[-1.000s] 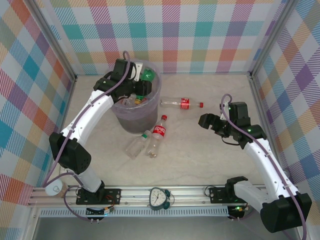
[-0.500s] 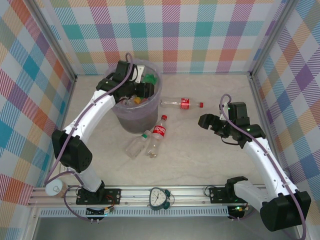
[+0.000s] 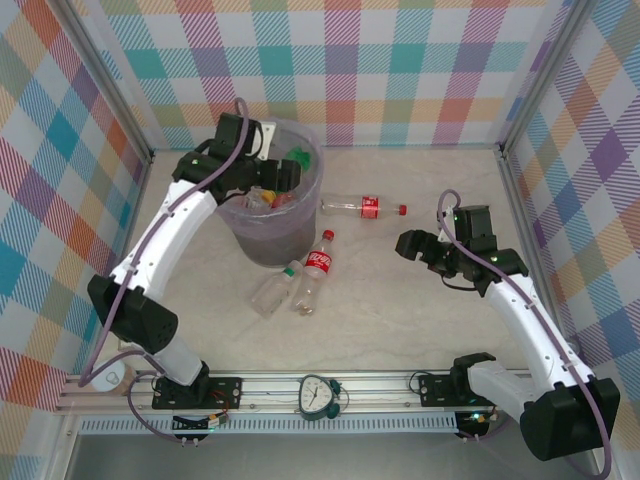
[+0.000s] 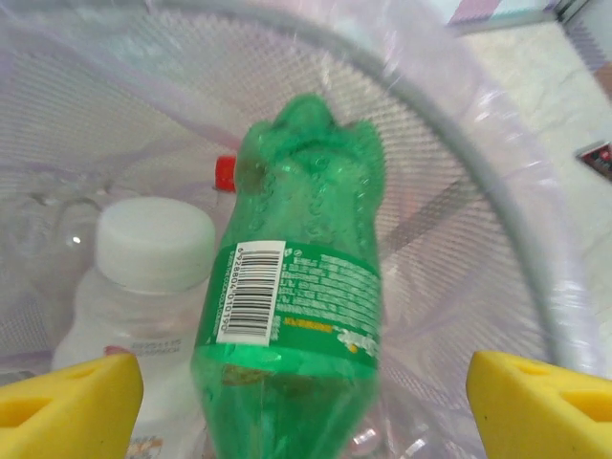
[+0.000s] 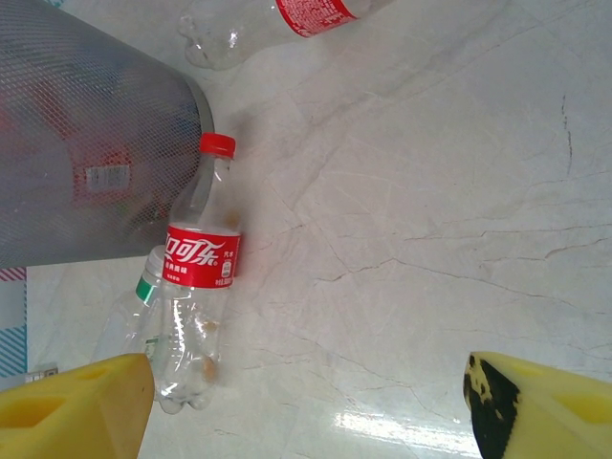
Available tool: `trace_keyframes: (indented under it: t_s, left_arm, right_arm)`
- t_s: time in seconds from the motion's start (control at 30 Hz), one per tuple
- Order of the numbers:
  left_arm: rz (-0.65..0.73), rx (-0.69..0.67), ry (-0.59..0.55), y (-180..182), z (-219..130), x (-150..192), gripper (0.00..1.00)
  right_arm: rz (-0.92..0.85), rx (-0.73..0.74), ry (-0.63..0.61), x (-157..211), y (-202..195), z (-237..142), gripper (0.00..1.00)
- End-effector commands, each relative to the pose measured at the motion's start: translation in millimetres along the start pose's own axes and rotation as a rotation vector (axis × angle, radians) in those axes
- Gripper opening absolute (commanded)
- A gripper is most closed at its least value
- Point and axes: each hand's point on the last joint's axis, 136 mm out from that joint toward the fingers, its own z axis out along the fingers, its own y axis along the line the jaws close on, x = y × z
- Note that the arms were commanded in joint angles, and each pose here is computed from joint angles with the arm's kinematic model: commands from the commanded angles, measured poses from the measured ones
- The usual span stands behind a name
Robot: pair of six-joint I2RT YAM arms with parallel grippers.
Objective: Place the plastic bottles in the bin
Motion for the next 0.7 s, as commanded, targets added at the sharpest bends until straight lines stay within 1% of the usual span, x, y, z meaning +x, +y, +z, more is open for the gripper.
trace_keyframes:
  t_s: [0.0,0.17,0.27,0.4,0.5,0.53,0.6,0.67]
  left_arm:
    - [0.029,-0.024,-0.104,0,-54,-22,0.87]
    - [0.025,-0.116,-0.13,15,-93,-8,0.85]
    - [-0.009,-0.162,-0.122,25,-113,15,0.83]
    - [-0.071,-0.197,-0.084,37,-131,63,0.8]
    - [-0.111,-0.242,-0.052,45,-135,103,0.77]
    - [-0.109,-0.275,-0.039,48,-135,115,0.77]
    - [-0.124,-0.325,-0.024,49,-131,140,0.74]
    - [-0.15,-0.285,-0.039,32,-119,158,0.73]
  right_arm:
    - [-0.015,-0.016,-0.004,-2,1,3,0.84]
    - [-0.011,-0.039,-0.009,-6,6,4,0.84]
    - [-0.032,-0.085,0.02,-5,14,10,0.83]
    - [-0.03,-0.107,0.06,-4,19,23,0.82]
    - [-0.03,-0.132,0.069,-4,29,33,0.82]
    - [-0.041,-0.149,0.078,-4,35,38,0.82]
    - [-0.064,-0.161,0.107,-1,47,55,0.82]
    - [-0.083,-0.163,0.139,3,58,75,0.81]
